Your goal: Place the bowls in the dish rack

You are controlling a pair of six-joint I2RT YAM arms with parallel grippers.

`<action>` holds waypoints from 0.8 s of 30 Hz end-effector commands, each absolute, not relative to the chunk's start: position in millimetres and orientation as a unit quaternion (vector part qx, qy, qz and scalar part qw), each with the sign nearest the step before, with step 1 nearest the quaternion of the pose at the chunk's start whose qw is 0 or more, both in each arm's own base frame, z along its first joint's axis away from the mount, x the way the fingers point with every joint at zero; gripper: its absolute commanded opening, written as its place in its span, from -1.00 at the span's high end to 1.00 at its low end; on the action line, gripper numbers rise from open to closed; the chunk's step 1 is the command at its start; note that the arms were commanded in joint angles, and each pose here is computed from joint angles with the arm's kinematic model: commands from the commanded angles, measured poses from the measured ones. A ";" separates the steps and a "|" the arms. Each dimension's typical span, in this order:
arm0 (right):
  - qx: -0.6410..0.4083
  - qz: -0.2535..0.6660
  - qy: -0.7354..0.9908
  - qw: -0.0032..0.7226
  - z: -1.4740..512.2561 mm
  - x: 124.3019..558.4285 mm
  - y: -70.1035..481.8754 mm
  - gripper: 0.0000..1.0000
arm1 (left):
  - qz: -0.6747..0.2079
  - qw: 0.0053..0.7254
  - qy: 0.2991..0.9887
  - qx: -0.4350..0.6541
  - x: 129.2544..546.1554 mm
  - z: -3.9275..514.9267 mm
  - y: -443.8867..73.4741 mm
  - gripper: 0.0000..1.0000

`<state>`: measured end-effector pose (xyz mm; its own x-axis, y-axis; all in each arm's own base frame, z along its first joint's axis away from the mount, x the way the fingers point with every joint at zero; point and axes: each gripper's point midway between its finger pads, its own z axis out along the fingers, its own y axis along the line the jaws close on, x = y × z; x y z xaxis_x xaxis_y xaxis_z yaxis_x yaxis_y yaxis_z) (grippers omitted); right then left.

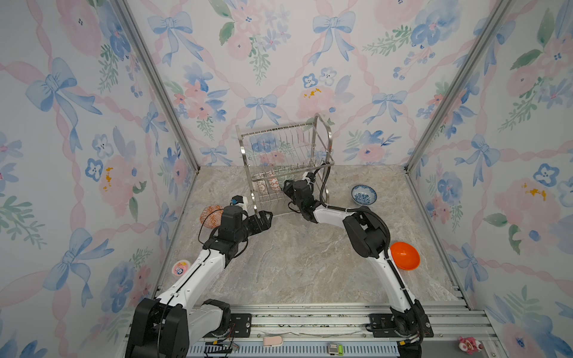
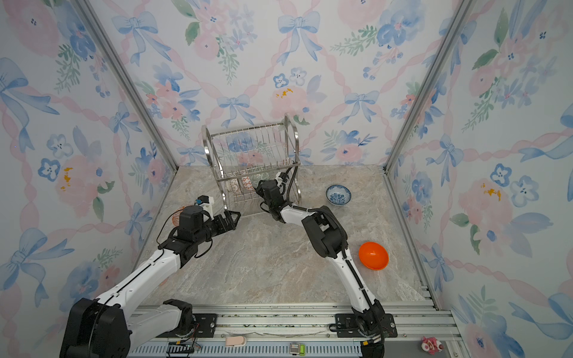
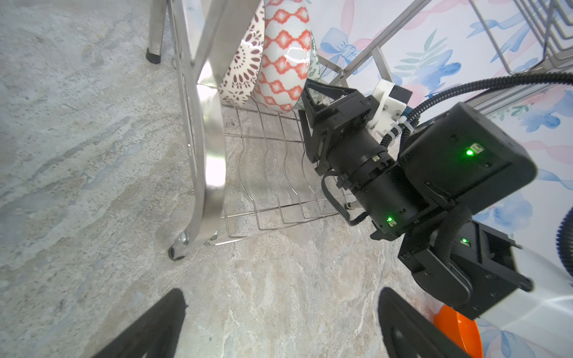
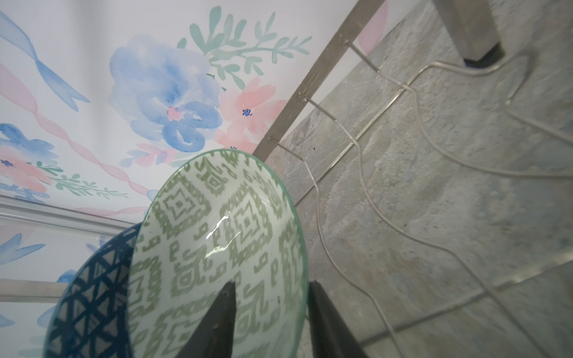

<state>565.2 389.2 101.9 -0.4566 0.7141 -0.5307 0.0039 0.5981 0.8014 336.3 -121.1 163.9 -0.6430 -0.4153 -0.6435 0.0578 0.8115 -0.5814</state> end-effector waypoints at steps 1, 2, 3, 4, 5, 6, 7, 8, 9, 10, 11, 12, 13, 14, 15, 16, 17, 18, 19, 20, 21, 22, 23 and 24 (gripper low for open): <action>0.230 0.343 0.798 0.439 56.9 562.3 384.0 0.29 | -0.297 0.417 0.853 -0.104 334.5 168.0 -120.5 -0.96; 0.229 0.343 0.798 0.439 56.4 561.9 384.0 0.32 | -0.297 0.417 0.853 -0.104 334.6 168.3 -120.5 -0.96; 0.230 0.343 0.798 0.438 55.7 561.4 383.6 0.35 | -0.297 0.418 0.852 -0.104 334.5 168.6 -120.3 -0.96; 0.232 0.344 0.798 0.438 54.8 560.9 383.0 0.39 | -0.296 0.417 0.853 -0.104 334.1 167.7 -120.3 -0.96; 0.235 0.344 0.797 0.437 53.7 560.6 382.4 0.44 | -0.296 0.417 0.853 -0.104 334.2 167.9 -120.2 -0.96; 0.238 0.345 0.796 0.436 52.8 560.2 381.7 0.47 | -0.296 0.417 0.853 -0.104 334.2 167.6 -120.1 -0.96; 0.242 0.347 0.795 0.435 52.2 559.8 381.4 0.48 | -0.297 0.418 0.852 -0.104 334.5 168.6 -120.2 -0.96; 0.247 0.350 0.792 0.435 51.3 559.8 380.8 0.49 | -0.297 0.417 0.853 -0.104 334.5 168.3 -120.3 -0.96; 0.250 0.351 0.791 0.434 51.2 560.0 380.4 0.49 | -0.297 0.418 0.852 -0.104 334.5 168.7 -120.1 -0.96; 0.254 0.352 0.790 0.434 50.6 559.7 380.8 0.50 | -0.297 0.417 0.853 -0.104 334.2 168.0 -120.3 -0.96; 0.256 0.353 0.789 0.433 49.6 559.4 381.3 0.51 | -0.297 0.417 0.853 -0.104 334.1 167.8 -120.6 -0.96; 0.257 0.354 0.788 0.434 50.0 559.7 381.5 0.51 | -0.297 0.417 0.853 -0.104 334.2 168.1 -120.2 -0.96; 0.259 0.355 0.786 0.434 49.9 559.7 382.7 0.51 | -0.297 0.417 0.853 -0.104 334.0 167.7 -120.3 -0.96; 0.261 0.357 0.785 0.434 50.1 560.0 383.7 0.52 | -0.297 0.417 0.853 -0.104 333.8 167.6 -120.5 -0.96; 0.263 0.359 0.784 0.434 49.7 560.3 384.4 0.53 | -0.297 0.417 0.853 -0.104 334.0 168.0 -120.5 -0.96; 0.265 0.360 0.783 0.433 47.8 560.1 384.9 0.54 | -0.296 0.418 0.853 -0.104 334.2 168.1 -120.2 -0.96; 0.267 0.362 0.781 0.432 47.5 559.8 386.0 0.57 | -0.297 0.417 0.853 -0.104 334.0 167.7 -120.4 -0.96; 0.269 0.364 0.780 0.432 47.0 559.9 386.7 0.59 | -0.297 0.417 0.853 -0.104 333.8 167.8 -120.2 -0.96; 0.270 0.365 0.780 0.431 45.2 559.2 387.5 0.62 | -0.297 0.417 0.853 -0.104 334.0 167.9 -120.3 -0.96; 0.270 0.366 0.779 0.432 46.3 559.0 388.6 0.65 | -0.297 0.416 0.853 -0.104 334.0 167.5 -120.5 -0.96; 0.270 0.365 0.779 0.432 45.6 558.3 388.7 0.68 | -0.298 0.416 0.853 -0.104 333.7 167.6 -120.8 -0.96; 0.271 0.365 0.778 0.433 45.7 557.7 388.7 0.71 | -0.298 0.417 0.852 -0.104 333.8 168.1 -120.5 -0.96; 0.273 0.364 0.777 0.434 46.7 557.2 387.8 0.72 | -0.297 0.417 0.853 -0.103 333.9 167.7 -120.7 -0.96; 0.274 0.365 0.776 0.436 47.3 556.9 387.8 0.73 | -0.298 0.417 0.853 -0.104 333.7 168.1 -120.7 -0.96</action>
<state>564.8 386.9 98.0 -0.4313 0.7744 -0.4630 0.0623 0.5375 0.8410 336.1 -121.1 165.1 -0.6401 -0.4160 -0.6459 0.0604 0.8109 -0.5821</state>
